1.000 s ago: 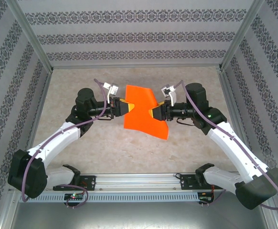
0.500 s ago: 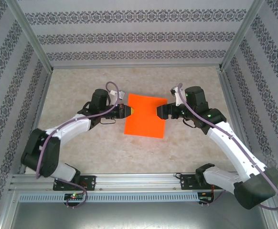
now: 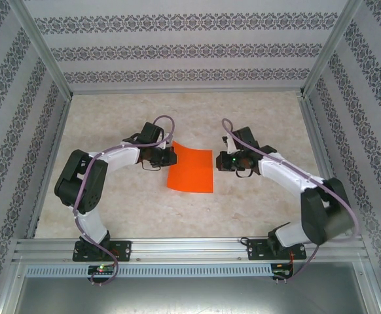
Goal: Fold a paper plane with a square sheet of paper (fold left side to right side)
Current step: Place a square sheet of paper at the center of the table, then first fold in half a square sheet of paper at the center of the table.
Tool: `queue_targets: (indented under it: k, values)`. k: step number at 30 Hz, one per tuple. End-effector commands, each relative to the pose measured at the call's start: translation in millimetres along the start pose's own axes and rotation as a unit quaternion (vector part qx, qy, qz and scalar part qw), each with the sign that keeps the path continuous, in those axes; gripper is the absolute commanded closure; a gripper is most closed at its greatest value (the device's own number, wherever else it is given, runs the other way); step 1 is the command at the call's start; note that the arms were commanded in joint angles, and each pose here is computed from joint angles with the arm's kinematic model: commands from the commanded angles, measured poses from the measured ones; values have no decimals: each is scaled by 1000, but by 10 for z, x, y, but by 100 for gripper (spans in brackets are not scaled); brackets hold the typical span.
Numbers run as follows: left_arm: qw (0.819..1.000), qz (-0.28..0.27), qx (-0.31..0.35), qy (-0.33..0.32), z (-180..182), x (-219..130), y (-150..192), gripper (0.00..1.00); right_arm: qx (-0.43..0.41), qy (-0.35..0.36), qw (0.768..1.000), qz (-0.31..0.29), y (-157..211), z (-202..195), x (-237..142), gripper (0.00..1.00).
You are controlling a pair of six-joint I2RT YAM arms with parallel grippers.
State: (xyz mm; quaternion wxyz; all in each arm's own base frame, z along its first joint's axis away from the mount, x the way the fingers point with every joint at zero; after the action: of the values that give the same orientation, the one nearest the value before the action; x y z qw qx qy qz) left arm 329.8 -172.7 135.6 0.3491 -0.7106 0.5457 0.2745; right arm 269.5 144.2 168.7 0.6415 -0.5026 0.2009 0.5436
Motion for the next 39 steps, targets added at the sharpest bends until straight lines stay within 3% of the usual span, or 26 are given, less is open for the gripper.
queue_targets:
  k: [1,10,18,25,30,35,39]
  values:
    - [999,5,2,-36,57,-32,-30,100,5,-10,1000,-1,-112,64,182,100]
    - [1000,11,-4,-17,10,-50,-26,98,19,8,998,64,-85,-15,682,100]
    - [998,19,-15,49,-190,-170,-60,64,23,40,993,108,66,-103,874,100]
    - [987,42,-23,151,-485,-143,-98,48,17,49,993,108,132,-116,914,100]
    - [984,61,-17,166,-612,65,-93,45,14,38,995,91,103,-80,872,100]
    - [984,65,-28,164,-581,234,-121,46,13,13,999,35,-17,-27,620,100]
    - [984,66,-31,161,-556,295,-126,51,12,-6,1000,-8,-101,-6,356,86]
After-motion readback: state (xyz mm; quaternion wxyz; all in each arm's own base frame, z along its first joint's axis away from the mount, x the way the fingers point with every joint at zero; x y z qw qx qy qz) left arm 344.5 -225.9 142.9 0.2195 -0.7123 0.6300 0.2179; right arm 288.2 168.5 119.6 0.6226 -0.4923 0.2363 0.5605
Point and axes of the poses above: each hand's point on the last joint's axis, 136 mm out from that joint toward the fingers, its own x axis out along the fingers, its own z axis along the line the jaws close on, y = z × x, the point moved 10 cm from there along -x, back along the fingers, and after that the axes turned 8 degrees about -x, right-handed, at the moved point
